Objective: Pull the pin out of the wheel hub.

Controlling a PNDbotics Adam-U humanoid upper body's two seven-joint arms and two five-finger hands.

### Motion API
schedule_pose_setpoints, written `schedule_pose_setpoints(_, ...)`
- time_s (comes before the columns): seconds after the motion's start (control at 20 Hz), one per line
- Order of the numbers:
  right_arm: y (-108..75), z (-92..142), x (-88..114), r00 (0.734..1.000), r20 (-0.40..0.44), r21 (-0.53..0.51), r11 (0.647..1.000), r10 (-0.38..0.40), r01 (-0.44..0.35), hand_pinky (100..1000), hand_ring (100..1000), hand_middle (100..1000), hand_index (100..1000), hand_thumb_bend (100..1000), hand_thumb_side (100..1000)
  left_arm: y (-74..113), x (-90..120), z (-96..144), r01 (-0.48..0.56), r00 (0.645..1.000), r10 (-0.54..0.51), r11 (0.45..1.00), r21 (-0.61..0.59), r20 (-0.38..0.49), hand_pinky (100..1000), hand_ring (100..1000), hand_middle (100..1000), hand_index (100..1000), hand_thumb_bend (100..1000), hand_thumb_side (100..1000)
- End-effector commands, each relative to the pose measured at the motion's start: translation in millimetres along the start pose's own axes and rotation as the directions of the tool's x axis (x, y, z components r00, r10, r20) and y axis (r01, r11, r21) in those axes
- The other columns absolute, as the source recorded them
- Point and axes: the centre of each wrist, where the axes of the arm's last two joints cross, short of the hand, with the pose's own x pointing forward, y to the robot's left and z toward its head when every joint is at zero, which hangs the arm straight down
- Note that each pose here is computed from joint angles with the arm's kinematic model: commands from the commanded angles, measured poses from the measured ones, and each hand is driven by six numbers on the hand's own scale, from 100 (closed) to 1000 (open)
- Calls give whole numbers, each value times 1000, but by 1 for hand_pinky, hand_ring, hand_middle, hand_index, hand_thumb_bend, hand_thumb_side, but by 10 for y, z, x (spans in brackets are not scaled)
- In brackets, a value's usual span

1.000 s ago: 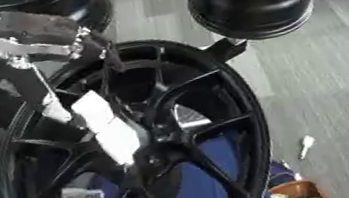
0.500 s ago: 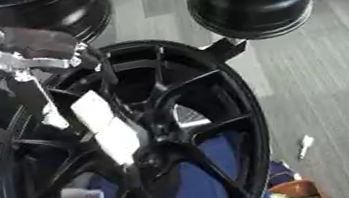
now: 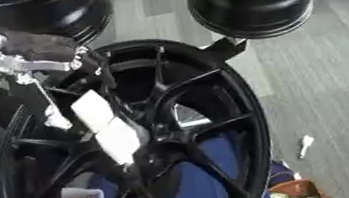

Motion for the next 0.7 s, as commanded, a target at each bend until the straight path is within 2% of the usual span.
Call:
schedule_pose_setpoints(0.05, -48, -46, 49, 1000, 24, -19, 1000, 4, -4, 861, 716, 684, 705, 100, 528, 116, 32, 91, 189, 973, -159, 964, -185, 165, 768, 766, 715, 842, 509, 389)
schedule_pose_setpoints(0.5, -45, -46, 50, 1000, 27, -29, 1000, -4, 4, 861, 716, 682, 704, 100, 529, 153, 29, 117, 196, 974, -171, 963, -185, 147, 743, 732, 656, 793, 503, 377)
schedule_pose_setpoints(0.7, -45, -42, 46, 1000, 28, -33, 999, -5, 6, 861, 716, 682, 704, 100, 529, 110, -9, 100, 199, 976, -174, 957, -210, 129, 748, 744, 685, 816, 517, 385)
